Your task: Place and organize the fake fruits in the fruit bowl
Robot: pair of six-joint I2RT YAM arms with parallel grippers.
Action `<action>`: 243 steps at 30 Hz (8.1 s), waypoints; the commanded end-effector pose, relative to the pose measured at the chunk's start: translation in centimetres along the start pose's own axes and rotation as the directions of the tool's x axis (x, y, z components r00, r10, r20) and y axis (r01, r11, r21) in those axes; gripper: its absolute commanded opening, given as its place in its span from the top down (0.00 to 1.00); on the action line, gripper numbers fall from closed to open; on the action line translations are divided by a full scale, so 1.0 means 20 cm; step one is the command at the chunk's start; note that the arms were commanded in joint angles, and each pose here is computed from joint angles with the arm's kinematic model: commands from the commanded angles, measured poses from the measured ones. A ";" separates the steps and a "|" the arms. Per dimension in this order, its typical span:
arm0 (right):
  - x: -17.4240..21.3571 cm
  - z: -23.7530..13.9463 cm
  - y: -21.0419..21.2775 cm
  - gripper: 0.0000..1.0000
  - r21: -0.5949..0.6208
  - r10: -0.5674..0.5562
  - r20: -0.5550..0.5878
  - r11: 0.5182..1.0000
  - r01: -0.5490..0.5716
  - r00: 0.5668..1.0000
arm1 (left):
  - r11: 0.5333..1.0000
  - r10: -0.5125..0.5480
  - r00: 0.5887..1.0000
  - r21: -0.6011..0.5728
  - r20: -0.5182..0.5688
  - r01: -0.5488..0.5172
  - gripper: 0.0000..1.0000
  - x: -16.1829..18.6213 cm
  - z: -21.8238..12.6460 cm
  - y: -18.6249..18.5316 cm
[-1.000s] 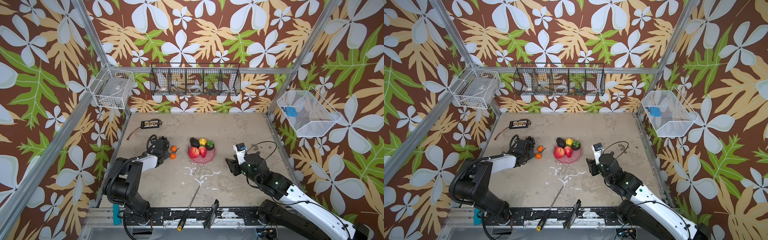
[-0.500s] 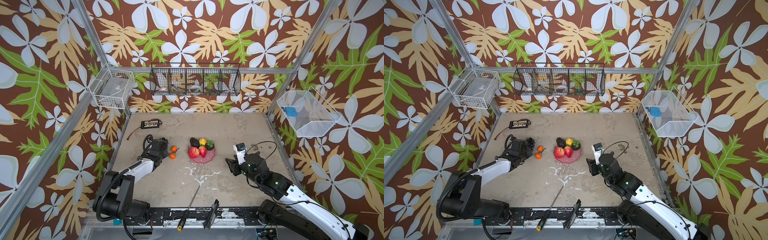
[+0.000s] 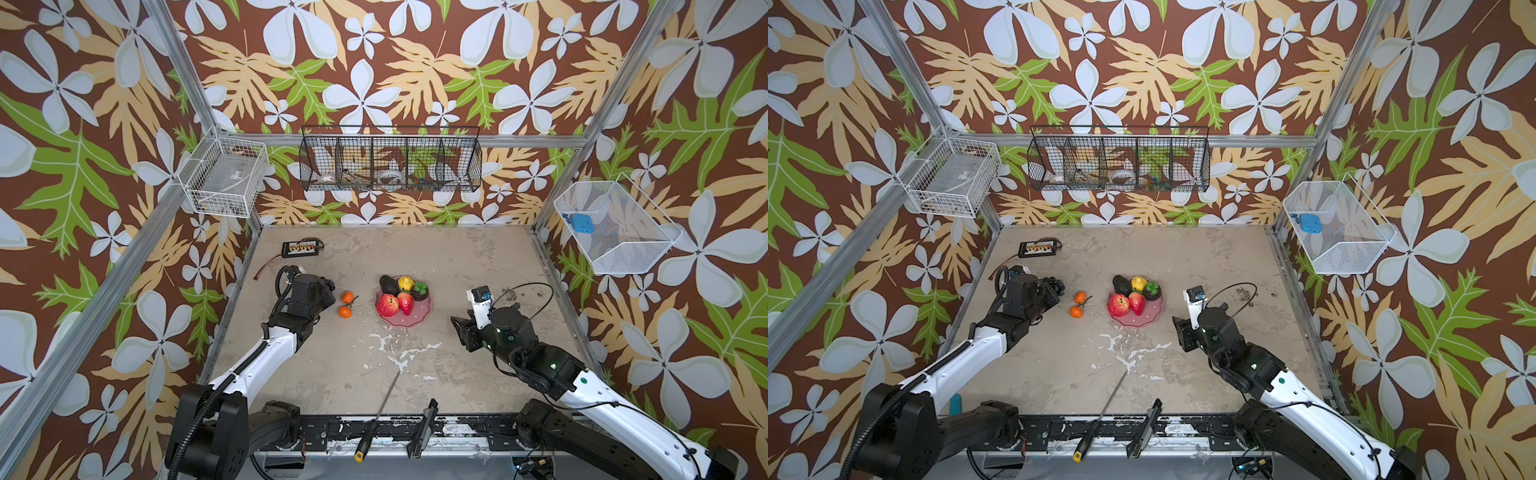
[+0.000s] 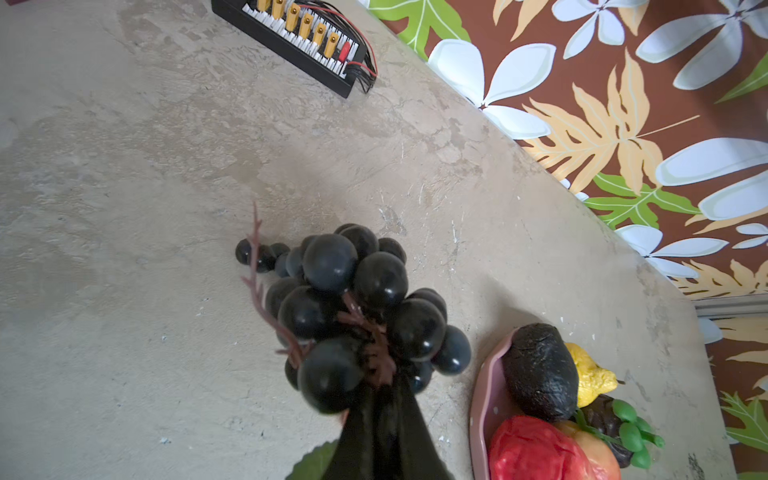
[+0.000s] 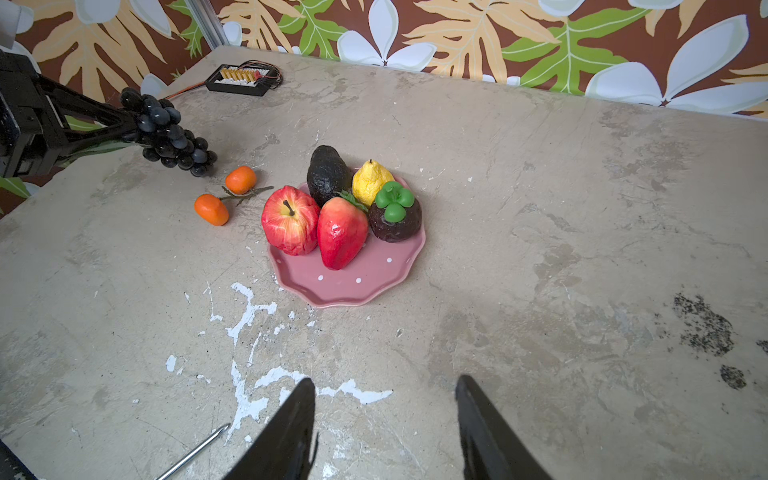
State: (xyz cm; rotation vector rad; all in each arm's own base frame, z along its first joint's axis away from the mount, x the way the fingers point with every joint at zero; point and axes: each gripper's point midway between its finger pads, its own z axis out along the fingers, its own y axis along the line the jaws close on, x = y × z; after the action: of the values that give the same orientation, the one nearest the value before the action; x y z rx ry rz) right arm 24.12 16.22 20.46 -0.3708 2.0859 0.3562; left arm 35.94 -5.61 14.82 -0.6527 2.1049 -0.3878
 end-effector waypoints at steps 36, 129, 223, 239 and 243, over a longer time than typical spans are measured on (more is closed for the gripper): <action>-0.05 -0.01 -0.03 0.46 0.044 0.003 0.022 0.999 -0.004 1.000 | 0.821 0.389 0.913 0.497 -0.126 -0.281 1.00 0.48 -0.61 -1.16; -0.04 -0.01 -0.05 0.46 0.057 0.006 0.021 0.998 -0.007 1.000 | 0.804 0.591 0.757 0.277 -0.278 -0.526 0.77 0.89 0.15 -1.09; 0.22 0.72 -0.02 0.48 0.008 0.094 -0.260 0.995 -0.096 0.961 | 0.844 0.512 0.849 0.256 -0.128 -0.471 0.36 0.63 0.02 -1.05; 0.04 0.58 -0.08 0.43 -0.024 0.119 -0.175 0.992 -0.125 0.977 | 0.864 0.472 0.873 0.260 -0.124 -0.430 0.35 0.59 -0.01 -0.96; 0.01 0.56 -0.14 0.43 -0.015 0.165 -0.155 0.985 -0.169 0.974 | 0.867 0.467 0.876 0.258 -0.121 -0.427 0.36 0.58 -0.02 -0.94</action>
State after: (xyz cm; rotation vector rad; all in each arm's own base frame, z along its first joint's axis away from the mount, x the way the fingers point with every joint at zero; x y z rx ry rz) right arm 33.72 18.37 14.03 -0.2656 2.2733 0.4415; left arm 35.58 -27.61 16.04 0.0471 2.2843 -0.3974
